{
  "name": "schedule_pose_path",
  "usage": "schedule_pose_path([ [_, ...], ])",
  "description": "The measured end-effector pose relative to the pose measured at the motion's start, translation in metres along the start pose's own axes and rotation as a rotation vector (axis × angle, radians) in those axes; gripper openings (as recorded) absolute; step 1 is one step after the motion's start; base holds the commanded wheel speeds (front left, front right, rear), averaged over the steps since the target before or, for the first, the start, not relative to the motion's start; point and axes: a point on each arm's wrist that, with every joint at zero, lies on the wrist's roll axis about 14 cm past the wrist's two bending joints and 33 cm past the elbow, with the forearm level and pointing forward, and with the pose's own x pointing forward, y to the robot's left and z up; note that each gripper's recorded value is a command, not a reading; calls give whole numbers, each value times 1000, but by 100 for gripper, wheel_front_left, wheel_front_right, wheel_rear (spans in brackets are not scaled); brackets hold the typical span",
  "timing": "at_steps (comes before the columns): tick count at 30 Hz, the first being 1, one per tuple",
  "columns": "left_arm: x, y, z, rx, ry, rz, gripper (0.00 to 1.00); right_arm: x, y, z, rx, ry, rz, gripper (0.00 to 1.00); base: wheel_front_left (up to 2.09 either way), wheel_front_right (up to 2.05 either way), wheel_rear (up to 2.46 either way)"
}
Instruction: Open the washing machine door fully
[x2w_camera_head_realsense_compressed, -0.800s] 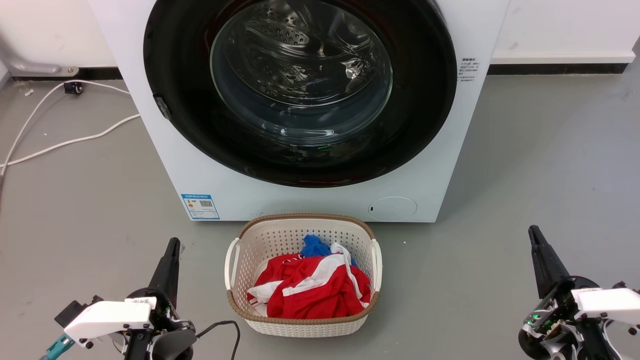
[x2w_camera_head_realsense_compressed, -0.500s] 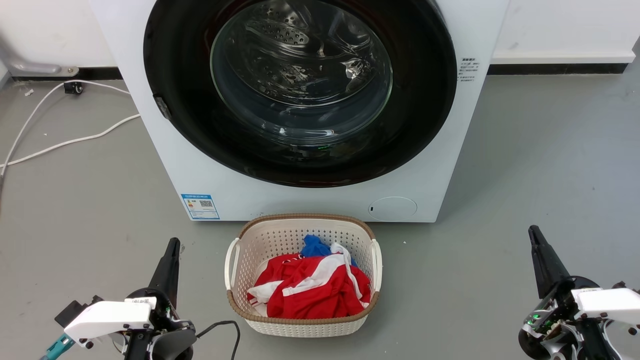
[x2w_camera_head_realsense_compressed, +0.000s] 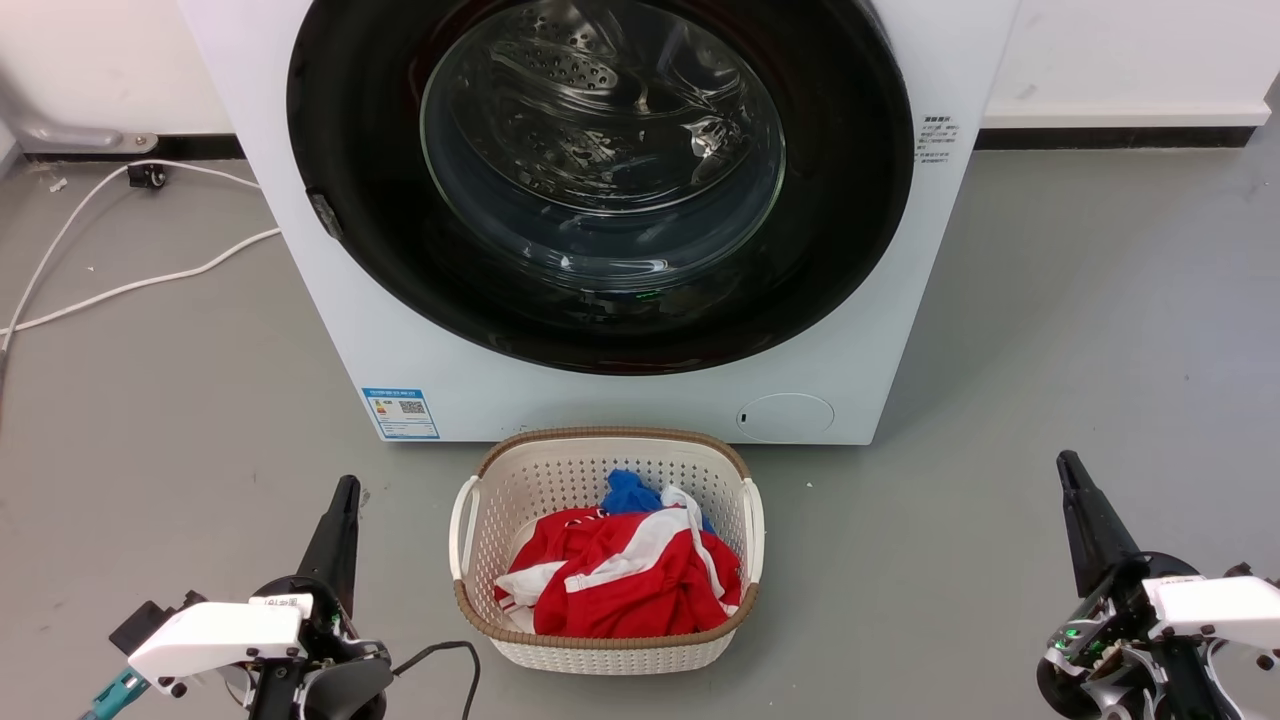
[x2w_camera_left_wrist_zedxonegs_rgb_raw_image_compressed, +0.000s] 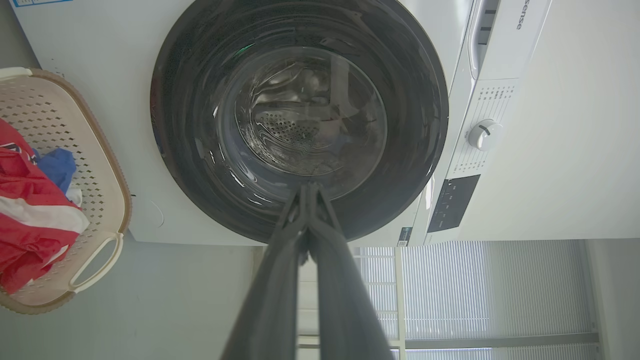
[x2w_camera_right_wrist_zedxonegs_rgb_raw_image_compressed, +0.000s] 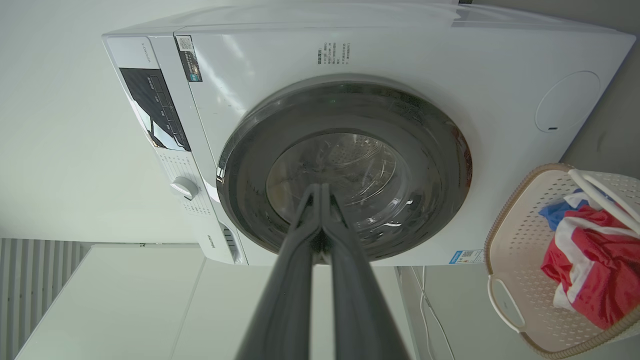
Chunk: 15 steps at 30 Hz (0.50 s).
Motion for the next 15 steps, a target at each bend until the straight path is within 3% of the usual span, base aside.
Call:
schedule_pose_path([
  [10,0,0,0,0,0,0,0,0,0,0,0,0,0,0,0,0,0],
  [11,0,1,0,-1,0,4,100,0,-1,0,0,0,-4,100,0,0,0],
  [15,-10,23,-2,-7,2,68,100,-10,-22,0,5,-4,-65,100,0,0,0],
])
